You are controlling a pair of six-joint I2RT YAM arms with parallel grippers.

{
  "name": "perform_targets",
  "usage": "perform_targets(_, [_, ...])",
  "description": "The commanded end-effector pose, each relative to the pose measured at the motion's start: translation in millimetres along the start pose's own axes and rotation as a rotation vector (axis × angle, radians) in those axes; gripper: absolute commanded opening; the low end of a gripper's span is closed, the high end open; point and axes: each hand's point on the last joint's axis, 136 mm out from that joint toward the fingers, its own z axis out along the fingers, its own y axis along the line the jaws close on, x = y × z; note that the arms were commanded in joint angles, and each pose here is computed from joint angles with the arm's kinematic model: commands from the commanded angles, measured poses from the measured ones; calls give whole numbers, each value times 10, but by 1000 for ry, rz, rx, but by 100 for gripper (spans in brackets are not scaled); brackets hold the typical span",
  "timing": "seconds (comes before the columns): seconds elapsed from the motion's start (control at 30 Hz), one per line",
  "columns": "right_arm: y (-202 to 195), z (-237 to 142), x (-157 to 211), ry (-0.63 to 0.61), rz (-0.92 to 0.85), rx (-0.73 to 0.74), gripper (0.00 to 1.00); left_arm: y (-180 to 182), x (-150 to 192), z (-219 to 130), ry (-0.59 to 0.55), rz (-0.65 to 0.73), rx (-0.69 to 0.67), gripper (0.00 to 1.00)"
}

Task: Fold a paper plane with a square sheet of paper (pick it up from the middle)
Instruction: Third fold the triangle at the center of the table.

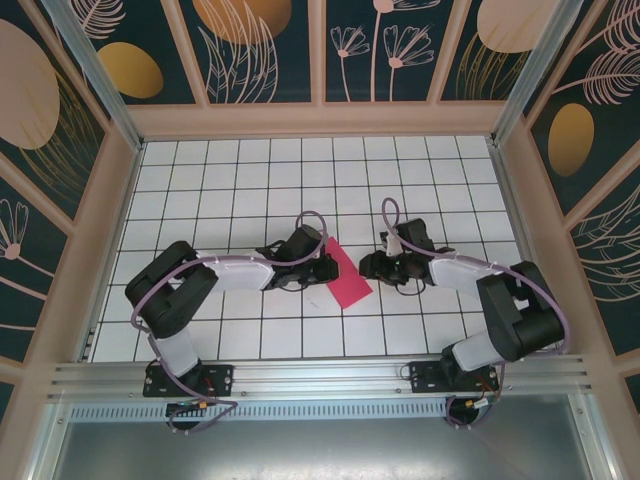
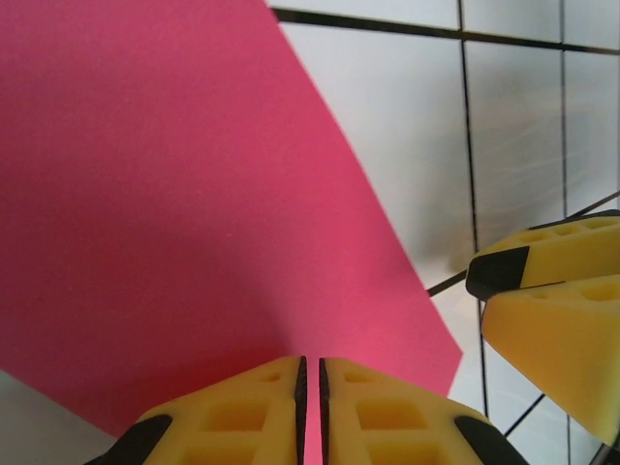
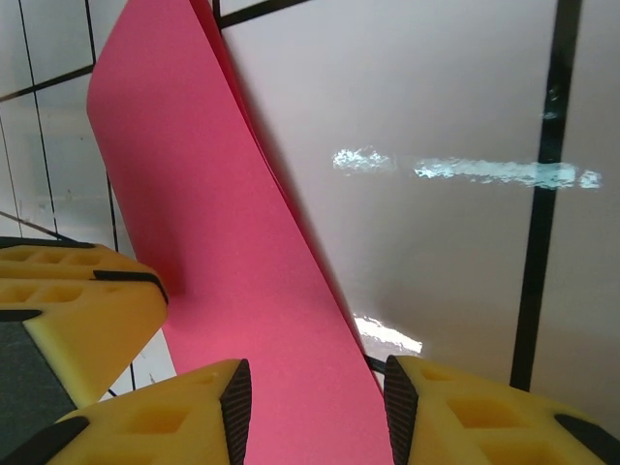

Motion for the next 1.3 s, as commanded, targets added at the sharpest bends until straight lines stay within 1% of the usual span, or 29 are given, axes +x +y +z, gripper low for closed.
perform_targets(0.0, [172,21,-115,-7,-81,-84,44,-33,25,39,22,1,1,16])
perform_targets(0.2, [133,142,-38,54,-79,-103,44,96,95,88,46,10,-40,14])
perform_targets(0.4, [180,106,95,87,-74,-144,41,177,135,89,49,28,-63,13])
perform_targets(0.7, [292,-39,260,92,-76,-197,40,159,110,87,43,58,-61,13])
perform_targets(0.9, [335,-8,335,117,-55,-225,40,143,112,73,40,67,-52,14])
perform_targets(1.0, [277,24,318,107,-4,-191,37,117,100,48,32,75,-42,14])
perform_targets(1.07, [281,41,300,99,32,-199,34,93,90,35,26,79,-30,14])
perform_targets(1.27, [300,91,280,82,95,-213,35,123,118,32,30,75,-32,15])
